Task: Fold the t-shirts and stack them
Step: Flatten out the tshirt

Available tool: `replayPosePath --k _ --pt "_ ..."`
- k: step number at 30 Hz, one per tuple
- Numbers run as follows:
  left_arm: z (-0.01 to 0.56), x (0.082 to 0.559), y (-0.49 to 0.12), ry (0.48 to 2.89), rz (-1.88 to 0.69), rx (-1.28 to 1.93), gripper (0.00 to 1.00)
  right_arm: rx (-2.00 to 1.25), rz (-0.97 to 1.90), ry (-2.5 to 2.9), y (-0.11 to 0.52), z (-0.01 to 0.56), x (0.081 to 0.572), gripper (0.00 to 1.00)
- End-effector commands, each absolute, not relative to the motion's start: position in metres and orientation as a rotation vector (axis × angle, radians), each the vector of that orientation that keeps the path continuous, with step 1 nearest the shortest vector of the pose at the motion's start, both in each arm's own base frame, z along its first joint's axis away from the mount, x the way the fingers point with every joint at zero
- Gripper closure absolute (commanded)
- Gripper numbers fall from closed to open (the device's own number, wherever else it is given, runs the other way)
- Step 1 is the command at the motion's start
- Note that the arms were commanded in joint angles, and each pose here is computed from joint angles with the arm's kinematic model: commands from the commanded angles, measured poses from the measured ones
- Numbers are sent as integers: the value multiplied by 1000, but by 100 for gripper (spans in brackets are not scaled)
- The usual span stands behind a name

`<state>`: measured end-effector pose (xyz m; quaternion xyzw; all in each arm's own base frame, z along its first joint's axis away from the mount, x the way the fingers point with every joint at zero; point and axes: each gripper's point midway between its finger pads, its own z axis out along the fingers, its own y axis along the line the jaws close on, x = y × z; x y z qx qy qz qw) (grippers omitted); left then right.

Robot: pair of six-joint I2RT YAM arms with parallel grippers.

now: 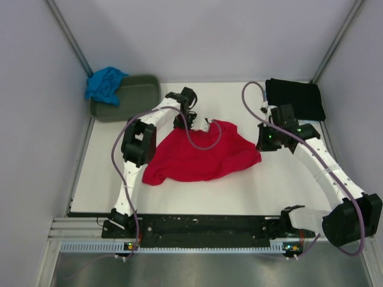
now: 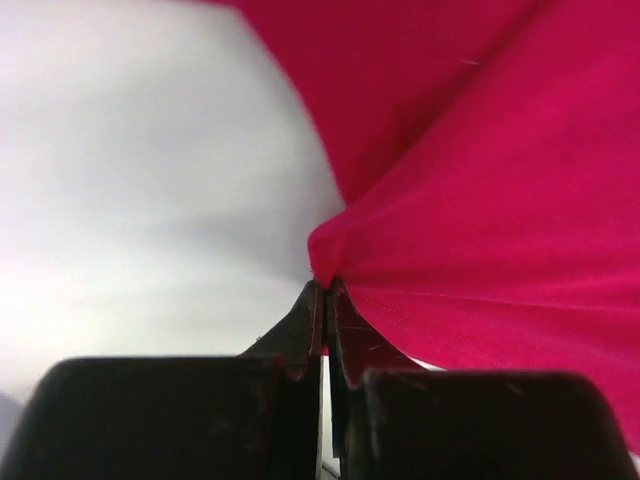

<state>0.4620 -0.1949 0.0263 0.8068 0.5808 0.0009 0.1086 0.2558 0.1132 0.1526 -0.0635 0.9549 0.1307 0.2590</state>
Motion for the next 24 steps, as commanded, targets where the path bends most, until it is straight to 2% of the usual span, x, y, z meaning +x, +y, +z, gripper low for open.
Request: replayPosePath --k 1,7,14,19,24 --pt "100 529 -197 1780 281 1868 100 -88 291 2410 92 208 296 100" --pt "251 543 -173 1720 464 1410 100 24 254 2198 60 286 330 100" --pt "422 505 -116 1556 643 964 100 57 235 1951 43 391 344 100" --pt "487 449 -89 1510 653 869 100 63 142 1839 25 444 330 100" --pt "506 397 -67 1536 646 842 100 78 28 1747 6 475 296 100"
